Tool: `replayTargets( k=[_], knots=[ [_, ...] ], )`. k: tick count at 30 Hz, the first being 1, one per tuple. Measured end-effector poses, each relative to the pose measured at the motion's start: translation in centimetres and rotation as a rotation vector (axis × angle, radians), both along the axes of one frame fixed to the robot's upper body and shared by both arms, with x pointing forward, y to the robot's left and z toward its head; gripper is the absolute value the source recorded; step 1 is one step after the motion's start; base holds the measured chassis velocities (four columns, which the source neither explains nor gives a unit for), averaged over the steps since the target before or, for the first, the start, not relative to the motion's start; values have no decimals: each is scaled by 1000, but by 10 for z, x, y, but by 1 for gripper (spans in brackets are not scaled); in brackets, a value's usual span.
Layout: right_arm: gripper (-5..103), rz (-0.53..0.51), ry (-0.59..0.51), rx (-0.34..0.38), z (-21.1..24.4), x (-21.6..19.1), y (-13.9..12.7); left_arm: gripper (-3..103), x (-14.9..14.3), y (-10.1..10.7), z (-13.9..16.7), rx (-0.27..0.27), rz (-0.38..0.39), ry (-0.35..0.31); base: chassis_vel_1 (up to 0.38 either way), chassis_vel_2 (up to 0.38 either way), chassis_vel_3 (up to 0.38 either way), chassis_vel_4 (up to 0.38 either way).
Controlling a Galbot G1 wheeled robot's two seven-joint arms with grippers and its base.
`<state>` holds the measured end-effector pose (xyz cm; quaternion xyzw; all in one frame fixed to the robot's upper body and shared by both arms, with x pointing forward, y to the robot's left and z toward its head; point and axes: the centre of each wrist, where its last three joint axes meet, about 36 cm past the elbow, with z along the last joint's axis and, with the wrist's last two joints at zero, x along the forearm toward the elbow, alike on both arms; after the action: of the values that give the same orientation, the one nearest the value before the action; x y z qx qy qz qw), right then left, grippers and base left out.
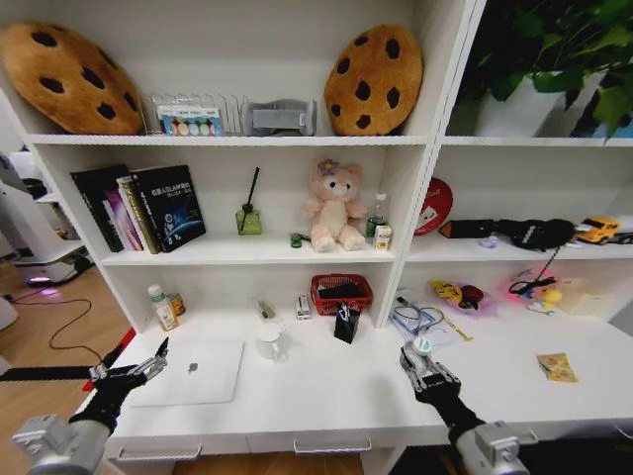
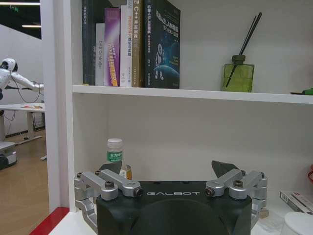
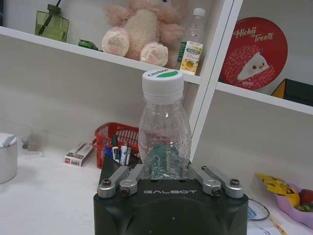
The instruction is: Organize the objects on the table.
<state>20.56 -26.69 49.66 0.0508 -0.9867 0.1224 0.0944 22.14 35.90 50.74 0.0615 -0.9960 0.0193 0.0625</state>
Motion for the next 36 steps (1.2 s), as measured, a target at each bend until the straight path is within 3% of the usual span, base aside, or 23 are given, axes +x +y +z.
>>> replayTargets(
  k=[29,31,33,34,36],
  knots=[
    [25,-4,22,38,-8,0,10,100,0,0,0,0,0,0,99,-106,-102,104],
    [25,-5,44,51,-13,-1,12,100,0,0,0,0,0,0,115,-122,-136,160],
    [25,-35,177,115,-32,-7,19,100,0,0,0,0,0,0,119,-128,-123,121],
    [25,-35,177,115,-32,-7,19,100,0,0,0,0,0,0,112,-126,-123,100],
    [25,-51,283,155,-55,-11,18,100,0,0,0,0,0,0,92,-62,-80,82]
  ],
)
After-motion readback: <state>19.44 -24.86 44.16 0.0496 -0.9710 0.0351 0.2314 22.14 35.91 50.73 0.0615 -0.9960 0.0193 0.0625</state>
